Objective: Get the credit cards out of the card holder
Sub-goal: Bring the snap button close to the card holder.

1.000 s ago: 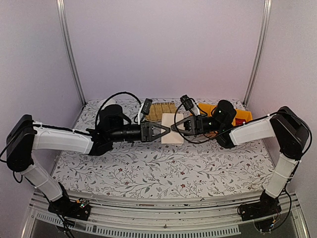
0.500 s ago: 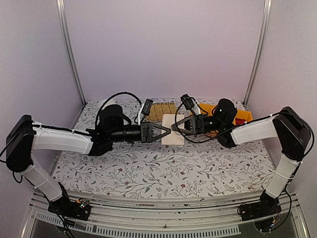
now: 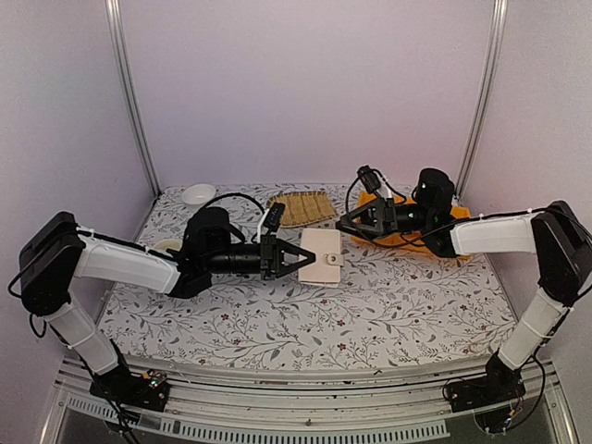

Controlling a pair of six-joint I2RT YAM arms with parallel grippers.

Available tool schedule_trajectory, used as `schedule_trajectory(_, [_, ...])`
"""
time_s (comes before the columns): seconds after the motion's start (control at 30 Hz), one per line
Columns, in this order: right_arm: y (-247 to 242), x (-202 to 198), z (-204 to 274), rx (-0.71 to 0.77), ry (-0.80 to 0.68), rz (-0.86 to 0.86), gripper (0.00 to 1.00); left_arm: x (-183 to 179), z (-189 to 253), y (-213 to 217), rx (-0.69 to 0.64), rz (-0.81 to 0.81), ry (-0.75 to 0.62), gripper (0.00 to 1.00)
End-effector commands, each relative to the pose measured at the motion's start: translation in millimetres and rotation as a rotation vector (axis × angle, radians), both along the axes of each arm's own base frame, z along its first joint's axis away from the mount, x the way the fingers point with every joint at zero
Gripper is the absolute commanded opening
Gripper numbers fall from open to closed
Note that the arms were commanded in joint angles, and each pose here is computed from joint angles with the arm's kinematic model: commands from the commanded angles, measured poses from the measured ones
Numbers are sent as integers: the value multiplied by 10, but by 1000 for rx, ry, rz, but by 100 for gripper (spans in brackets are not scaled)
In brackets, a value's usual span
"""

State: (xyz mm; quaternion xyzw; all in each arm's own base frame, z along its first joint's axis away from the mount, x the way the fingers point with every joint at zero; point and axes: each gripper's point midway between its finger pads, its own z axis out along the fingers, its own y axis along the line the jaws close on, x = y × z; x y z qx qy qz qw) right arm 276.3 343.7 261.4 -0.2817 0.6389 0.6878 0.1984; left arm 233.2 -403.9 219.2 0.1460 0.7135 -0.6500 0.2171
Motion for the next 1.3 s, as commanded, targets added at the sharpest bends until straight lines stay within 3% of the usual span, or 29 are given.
schedule_trajectory(0.0, [-453,499,-71,-260,-47,-305,59,28,-93,61,14,7,80,0])
schedule_trajectory(0.07, [-557,586,-3,-384,-300,-352,58,27,-106,54,25,4,84,0])
schedule_trajectory(0.23, [-409,221,252,-371,-557,-191,46,40,-206,51,55,0,69,0])
schedule_trajectory(0.33, [-291,120,214,-381,-604,-130,45,74,-421,91,80,3,112,0])
schedule_trajectory(0.5, [-136,159,-43,-434,-476,-119,34,47,-603,83,56,-12,171,0])
schedule_trajectory(0.63, [123,-164,-322,-480,-453,9,37,28,-493,38,13,-28,153,0])
schedule_trajectory(0.97, [208,-402,-620,-492,-706,187,41,-120,-660,-23,58,-94,190,0])
schedule_trajectory(1.13, [153,-554,-571,-401,-961,232,44,-171,-628,-76,66,-124,164,0])
schedule_trajectory(1.27, [153,-576,-500,-371,-1005,231,44,-182,-636,-66,65,-123,162,0])
